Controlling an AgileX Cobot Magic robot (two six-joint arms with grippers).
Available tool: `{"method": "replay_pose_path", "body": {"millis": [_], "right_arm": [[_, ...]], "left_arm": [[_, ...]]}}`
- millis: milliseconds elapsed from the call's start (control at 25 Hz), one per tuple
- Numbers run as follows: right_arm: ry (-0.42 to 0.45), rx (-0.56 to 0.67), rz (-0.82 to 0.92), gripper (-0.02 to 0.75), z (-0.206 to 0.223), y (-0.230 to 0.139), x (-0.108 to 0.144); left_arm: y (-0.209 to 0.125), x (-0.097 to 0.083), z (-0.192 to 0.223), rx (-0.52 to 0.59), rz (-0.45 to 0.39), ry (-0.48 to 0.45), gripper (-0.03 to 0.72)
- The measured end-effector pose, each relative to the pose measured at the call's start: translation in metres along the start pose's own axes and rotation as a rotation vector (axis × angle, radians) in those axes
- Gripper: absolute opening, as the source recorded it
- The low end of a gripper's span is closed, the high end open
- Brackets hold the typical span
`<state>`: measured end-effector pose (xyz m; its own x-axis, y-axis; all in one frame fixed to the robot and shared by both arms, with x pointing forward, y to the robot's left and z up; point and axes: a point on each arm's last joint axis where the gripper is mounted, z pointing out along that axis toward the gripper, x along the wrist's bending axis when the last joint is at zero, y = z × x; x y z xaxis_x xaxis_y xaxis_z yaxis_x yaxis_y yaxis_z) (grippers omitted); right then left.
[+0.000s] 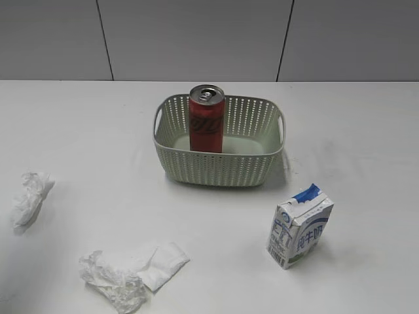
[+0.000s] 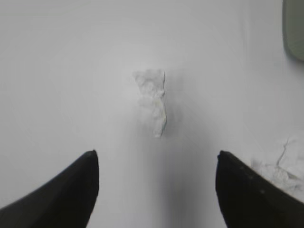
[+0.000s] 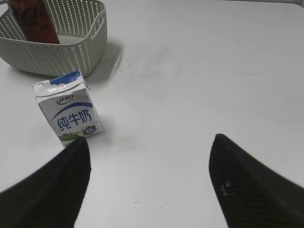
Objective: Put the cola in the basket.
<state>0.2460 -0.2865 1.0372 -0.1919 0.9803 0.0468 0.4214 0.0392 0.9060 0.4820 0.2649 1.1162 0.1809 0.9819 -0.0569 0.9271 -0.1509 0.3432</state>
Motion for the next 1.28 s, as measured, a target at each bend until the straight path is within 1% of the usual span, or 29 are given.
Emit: {"method": "replay_pose_path", "body": {"millis": [280,400,560,680,800,1000,1280], "right_arm": [[0.0,0.0,0.0,0.59,0.0,0.0,0.0],[0.0,0.0,0.0,0.59,0.0,0.0,0.0],[0.0,0.0,0.0,0.59,0.0,0.0,0.0],[0.0,0.0,0.0,0.59,0.0,0.0,0.0],[0.0,0.0,0.0,0.59,0.0,0.0,0.0],[0.0,0.0,0.0,0.59,0.0,0.0,0.0],[0.0,0.0,0.0,0.59,0.0,0.0,0.0]], "left_arm": [[-0.082,-0.003,0.005,0.05,-0.007,-0.006,0.577],[-0.116,-0.005,0.01,0.057,-0.036,-0.015,0.577],[-0.151,-0.006,0.017,0.024,-0.052,-0.021,0.577],[-0.172,-0.007,0.02,-0.032,-0.052,-0.021,0.577],[-0.188,-0.008,0.02,-0.126,-0.049,-0.02,0.577],[-0.205,-0.009,0.008,-0.298,-0.043,-0.019,0.574],[-0.227,-0.011,-0.008,-0.48,-0.029,-0.019,0.574]]}}
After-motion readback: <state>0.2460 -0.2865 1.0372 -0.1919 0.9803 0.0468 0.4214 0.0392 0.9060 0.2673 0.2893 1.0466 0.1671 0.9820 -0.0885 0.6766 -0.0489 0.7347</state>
